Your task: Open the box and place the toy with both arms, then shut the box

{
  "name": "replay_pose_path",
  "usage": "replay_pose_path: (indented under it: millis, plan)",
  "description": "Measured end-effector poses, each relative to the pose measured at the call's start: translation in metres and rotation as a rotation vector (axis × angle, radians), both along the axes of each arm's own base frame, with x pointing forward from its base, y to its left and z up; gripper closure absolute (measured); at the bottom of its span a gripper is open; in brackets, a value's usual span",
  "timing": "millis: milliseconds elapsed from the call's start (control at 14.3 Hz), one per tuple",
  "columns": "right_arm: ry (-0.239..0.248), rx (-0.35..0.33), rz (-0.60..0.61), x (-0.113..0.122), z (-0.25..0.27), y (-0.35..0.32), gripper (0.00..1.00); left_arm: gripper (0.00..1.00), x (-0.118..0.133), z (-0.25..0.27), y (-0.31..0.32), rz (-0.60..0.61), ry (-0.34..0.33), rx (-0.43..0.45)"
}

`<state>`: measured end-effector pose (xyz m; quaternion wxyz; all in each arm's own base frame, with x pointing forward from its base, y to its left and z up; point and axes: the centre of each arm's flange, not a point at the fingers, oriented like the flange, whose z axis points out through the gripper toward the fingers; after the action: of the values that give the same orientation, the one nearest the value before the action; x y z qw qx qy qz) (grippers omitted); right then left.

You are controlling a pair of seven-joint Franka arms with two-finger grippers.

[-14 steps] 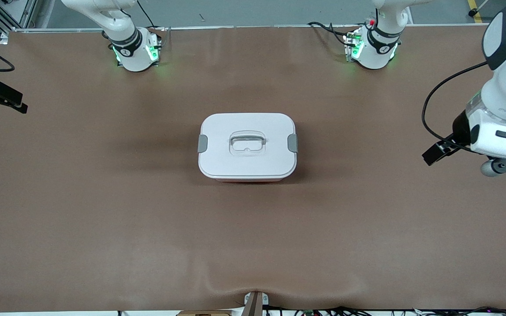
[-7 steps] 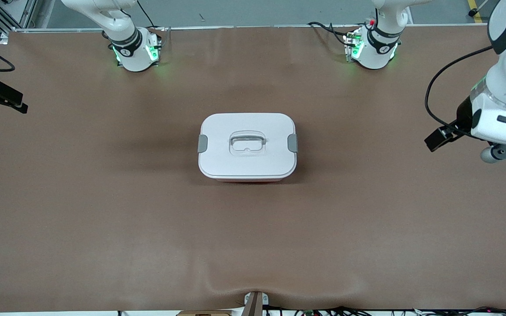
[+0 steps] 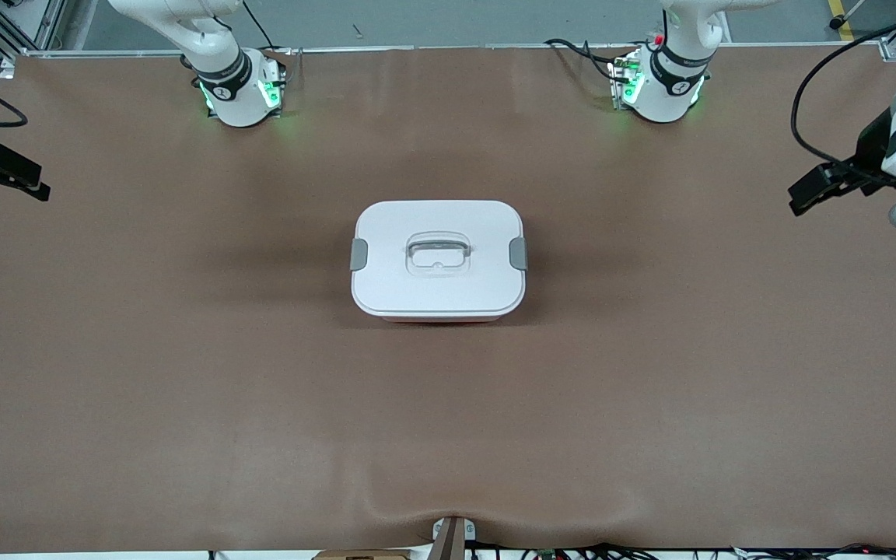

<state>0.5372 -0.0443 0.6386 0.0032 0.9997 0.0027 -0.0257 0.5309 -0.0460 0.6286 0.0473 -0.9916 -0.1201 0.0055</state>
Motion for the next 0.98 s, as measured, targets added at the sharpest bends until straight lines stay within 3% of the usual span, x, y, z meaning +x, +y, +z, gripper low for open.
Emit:
replay_pose_path:
  millis: [210,419,629,978]
  plan:
    - [0.0,0.0,0.0,0.0,0.0,0.0,0.0,0.0,-0.026,0.003,0.001,-0.022,0.004,-0.015]
    - [0.0,0.0,0.0,0.0,0.0,0.0,0.0,0.0,-0.044,0.011,0.008,-0.127,-0.034,-0.033]
    - [-0.001,0.0,0.0,0.0,0.0,0.0,0.0,0.0,-0.053,0.015,0.017,-0.201,-0.07,-0.036]
    - [-0.005,0.0,0.0,0.001,0.0,0.0,0.0,0.0,-0.053,0.021,0.024,-0.19,-0.101,-0.076]
